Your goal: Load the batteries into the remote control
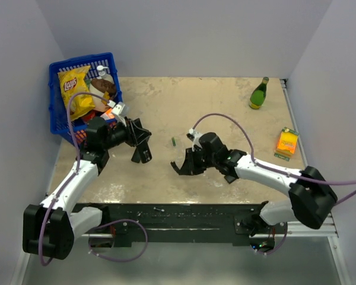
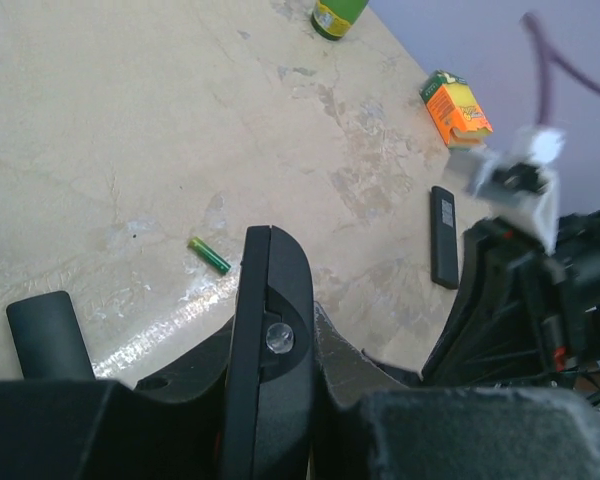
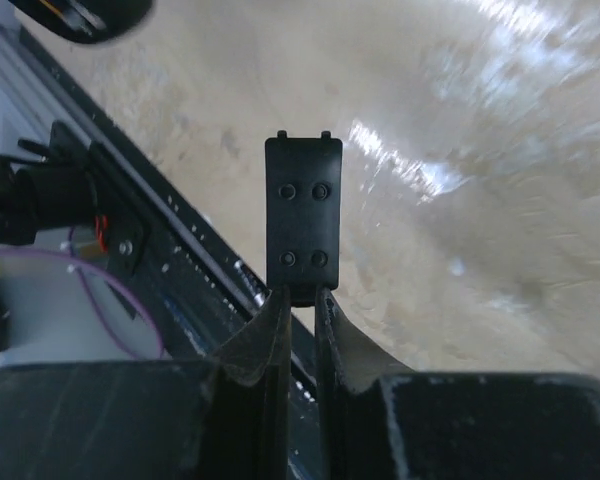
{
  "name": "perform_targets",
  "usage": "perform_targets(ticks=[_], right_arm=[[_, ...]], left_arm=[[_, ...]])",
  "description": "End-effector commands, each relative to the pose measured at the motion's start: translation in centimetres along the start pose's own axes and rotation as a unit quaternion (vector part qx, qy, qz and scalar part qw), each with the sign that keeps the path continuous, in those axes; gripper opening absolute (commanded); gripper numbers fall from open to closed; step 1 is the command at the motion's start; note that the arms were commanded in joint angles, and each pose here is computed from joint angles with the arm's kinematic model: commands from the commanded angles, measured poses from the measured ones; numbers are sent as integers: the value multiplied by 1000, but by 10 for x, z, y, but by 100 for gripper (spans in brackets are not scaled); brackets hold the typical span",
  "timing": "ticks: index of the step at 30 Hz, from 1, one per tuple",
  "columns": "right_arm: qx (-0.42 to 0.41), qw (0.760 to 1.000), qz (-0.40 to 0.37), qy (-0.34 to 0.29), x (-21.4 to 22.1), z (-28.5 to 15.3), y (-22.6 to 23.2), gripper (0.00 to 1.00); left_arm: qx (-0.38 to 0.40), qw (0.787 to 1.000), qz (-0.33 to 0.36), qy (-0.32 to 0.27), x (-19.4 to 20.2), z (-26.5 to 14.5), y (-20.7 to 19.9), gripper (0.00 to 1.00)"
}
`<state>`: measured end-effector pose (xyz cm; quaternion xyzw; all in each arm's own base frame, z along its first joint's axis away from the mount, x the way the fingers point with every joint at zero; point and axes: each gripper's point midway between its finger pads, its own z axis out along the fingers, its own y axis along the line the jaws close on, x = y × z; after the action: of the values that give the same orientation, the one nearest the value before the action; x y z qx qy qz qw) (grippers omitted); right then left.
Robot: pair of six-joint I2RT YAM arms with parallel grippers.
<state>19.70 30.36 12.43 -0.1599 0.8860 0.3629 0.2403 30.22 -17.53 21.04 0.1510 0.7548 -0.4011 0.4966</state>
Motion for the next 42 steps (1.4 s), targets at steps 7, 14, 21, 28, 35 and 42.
perform_targets(ticks=[7,14,21,28,35,42], right_arm=[[-190,975,110,35,22,41,32,0],[-208,960,183,39,31,62,5,0],[-172,955,239,24,39,71,-47,9],[-79,967,241,-15,41,72,-95,46],[110,982,138,-67,16,36,-137,53],[140,985,-27,-95,-17,21,-107,54]], left_arm=[[2,998,44,-34,-25,-5,-9,0],[3,999,39,-32,-24,-4,-9,0],[6,999,39,-32,-24,-4,-11,0],[2,999,37,-30,-22,-4,-9,0],[0,999,37,-30,-23,-3,-8,0],[-6,999,39,-33,-25,-5,-7,0]])
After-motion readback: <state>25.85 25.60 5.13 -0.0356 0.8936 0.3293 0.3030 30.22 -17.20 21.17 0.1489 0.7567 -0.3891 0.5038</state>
